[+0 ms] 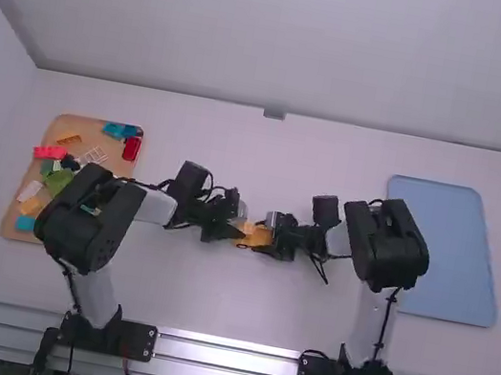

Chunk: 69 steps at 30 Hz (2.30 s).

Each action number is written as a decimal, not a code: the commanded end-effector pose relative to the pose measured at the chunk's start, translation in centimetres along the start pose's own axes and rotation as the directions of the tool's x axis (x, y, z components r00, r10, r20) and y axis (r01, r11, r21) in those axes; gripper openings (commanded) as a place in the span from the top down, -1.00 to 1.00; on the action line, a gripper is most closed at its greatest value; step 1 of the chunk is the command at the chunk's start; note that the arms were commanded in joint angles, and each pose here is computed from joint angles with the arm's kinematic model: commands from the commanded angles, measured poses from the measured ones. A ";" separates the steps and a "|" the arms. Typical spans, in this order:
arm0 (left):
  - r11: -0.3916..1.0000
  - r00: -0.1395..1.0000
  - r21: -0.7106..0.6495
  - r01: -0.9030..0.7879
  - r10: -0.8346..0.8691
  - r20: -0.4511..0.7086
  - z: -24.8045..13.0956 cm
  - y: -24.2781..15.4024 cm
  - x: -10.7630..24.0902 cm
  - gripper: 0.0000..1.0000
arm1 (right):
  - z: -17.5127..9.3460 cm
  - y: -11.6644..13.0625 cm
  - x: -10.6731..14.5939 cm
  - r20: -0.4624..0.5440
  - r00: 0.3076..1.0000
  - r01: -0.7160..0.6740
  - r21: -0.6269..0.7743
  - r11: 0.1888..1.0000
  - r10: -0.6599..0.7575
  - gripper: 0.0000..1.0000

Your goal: Assemble lego blocks to make yellow taxi

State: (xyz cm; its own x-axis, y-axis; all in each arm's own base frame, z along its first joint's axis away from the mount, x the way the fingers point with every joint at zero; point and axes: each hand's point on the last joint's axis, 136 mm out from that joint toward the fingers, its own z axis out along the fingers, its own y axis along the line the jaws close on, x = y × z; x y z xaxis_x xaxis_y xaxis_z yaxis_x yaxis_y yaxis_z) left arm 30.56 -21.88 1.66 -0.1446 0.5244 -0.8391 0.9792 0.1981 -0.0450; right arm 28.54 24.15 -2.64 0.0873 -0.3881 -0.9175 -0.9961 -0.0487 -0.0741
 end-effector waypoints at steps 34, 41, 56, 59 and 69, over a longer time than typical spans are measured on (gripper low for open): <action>0.999 1.000 0.049 0.020 -0.019 -0.021 1.1 -1.2 1.6 0.92 | 0.2 0.1 0.5 -0.005 1.000 -0.015 -0.005 1.000 0.015 0.05; 0.998 0.999 0.058 0.030 -0.028 -0.025 1.1 -1.3 1.5 0.92 | 0.2 0.1 0.5 -0.005 1.000 -0.015 -0.005 1.000 0.015 0.05; 0.998 0.993 -0.032 0.046 -0.049 -0.105 1.0 0.3 2.9 0.96 | 0.2 0.1 0.5 -0.005 1.000 -0.015 -0.006 1.000 0.015 0.05; 0.997 0.994 -0.060 0.038 -0.044 -0.095 1.0 1.0 2.6 0.96 | 0.2 0.1 0.5 -0.005 1.000 -0.015 -0.006 1.000 0.015 0.05; 0.998 0.996 -0.069 -0.012 0.006 -0.092 1.0 1.3 2.3 0.96 | 0.2 0.1 0.5 -0.006 1.000 -0.015 -0.005 1.000 0.015 0.05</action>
State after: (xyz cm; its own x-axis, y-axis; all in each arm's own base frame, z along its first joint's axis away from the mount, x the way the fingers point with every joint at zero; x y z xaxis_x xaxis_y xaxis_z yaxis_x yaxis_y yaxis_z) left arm 30.93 -22.56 1.21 -0.1468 0.5250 -0.8384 0.9784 0.2018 -0.0450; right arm 29.24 23.98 -2.70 0.0831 -0.4013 -0.9122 -0.9965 -0.0279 -0.0785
